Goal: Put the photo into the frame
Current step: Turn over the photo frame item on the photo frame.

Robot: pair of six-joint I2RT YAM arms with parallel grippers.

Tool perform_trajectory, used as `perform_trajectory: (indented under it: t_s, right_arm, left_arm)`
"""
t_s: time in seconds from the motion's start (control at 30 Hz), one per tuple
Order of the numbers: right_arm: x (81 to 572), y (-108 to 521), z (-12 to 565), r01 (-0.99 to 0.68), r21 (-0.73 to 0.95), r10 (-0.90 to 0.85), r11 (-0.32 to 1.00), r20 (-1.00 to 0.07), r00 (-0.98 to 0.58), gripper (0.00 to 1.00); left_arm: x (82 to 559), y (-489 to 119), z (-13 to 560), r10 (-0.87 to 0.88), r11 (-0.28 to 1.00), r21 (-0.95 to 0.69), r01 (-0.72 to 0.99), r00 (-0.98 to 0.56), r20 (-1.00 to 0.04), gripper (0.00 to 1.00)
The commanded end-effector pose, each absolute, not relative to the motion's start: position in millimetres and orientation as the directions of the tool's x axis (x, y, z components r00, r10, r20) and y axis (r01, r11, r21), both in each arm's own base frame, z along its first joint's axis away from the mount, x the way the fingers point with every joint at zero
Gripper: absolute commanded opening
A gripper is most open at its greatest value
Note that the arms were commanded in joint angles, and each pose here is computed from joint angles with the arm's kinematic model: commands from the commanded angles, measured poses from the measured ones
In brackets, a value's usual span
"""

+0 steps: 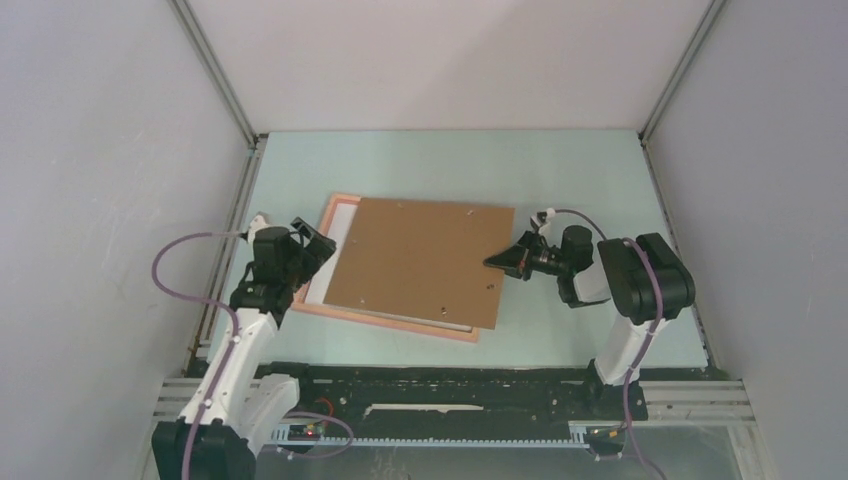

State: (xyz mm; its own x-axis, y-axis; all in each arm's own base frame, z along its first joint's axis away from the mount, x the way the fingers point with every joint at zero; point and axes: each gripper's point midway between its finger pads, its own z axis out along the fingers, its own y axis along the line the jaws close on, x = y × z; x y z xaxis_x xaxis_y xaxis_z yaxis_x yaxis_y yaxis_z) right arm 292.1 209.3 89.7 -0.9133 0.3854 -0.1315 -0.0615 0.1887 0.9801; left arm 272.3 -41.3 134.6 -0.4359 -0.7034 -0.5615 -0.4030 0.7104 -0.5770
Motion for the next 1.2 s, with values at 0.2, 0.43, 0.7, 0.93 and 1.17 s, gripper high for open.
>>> perform_trajectory:
  t_s: [0.2, 0.43, 0.7, 0.93, 1.17]
  right_arm:
    - [288, 240, 100, -0.125, 0.979, 0.286, 0.161, -0.168, -0.943, 0.00]
    - [296, 248, 92, -0.100, 0.978, 0.277, 0.182, -0.149, -0.949, 0.00]
    - [308, 263, 83, -0.076, 0.962, 0.256, 0.262, -0.145, -0.956, 0.00]
    - [320, 272, 74, -0.059, 0.926, 0.274, 0.374, -0.171, -0.946, 0.03]
    - [321, 279, 69, -0.088, 0.895, 0.249, 0.437, -0.214, -0.944, 0.08]
  left_arm:
    - [335, 62, 126, -0.689, 0.625, -0.477, -0.619, -0.148, -0.710, 1.00]
    - [356, 55, 63, -0.820, 0.552, -0.558, -0.620, -0.279, -0.500, 1.00]
    - [367, 21, 36, -0.884, 0.464, -0.654, -0.597, -0.359, -0.300, 1.00]
    - [354, -12, 28, -0.906, 0.368, -0.758, -0.539, -0.392, -0.161, 1.00]
    - [338, -40, 27, -0.881, 0.355, -0.798, -0.487, -0.460, -0.111, 1.00]
